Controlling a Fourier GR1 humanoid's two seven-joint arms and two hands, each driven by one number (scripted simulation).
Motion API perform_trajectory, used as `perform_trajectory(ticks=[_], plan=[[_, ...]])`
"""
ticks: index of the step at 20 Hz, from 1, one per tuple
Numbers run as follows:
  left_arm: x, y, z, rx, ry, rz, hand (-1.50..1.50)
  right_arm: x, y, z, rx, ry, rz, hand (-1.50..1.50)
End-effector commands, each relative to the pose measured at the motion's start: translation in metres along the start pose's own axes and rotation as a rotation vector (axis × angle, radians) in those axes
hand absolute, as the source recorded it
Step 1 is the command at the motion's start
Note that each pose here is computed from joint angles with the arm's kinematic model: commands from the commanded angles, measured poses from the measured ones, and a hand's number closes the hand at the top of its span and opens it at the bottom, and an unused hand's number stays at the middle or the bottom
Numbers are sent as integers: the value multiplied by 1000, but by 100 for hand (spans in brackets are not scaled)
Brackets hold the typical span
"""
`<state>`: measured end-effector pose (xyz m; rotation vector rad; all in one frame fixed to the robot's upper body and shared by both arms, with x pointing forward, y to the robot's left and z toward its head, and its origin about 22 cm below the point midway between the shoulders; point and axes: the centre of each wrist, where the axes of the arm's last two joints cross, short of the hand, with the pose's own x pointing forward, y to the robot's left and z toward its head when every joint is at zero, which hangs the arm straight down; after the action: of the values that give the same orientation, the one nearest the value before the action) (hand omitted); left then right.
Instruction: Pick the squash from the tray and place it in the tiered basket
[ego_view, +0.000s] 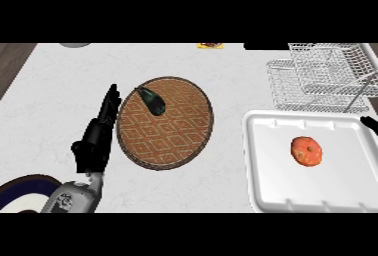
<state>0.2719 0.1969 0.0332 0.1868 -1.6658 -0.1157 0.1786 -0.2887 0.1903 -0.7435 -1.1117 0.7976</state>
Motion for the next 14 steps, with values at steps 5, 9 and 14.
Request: perform_trajectory(ticks=[5, 9, 14], plan=[[5, -4, -3, 8, -16, 3, 0, 2, -16, -12, 60, 93, 60, -150], [2, 15, -2, 8, 15, 8, 0, 1, 24, 3, 57, 114, 102, -150], [-17, 4, -6, 10, 9, -14, 0, -4, 30, -19, 39, 136, 152, -150]])
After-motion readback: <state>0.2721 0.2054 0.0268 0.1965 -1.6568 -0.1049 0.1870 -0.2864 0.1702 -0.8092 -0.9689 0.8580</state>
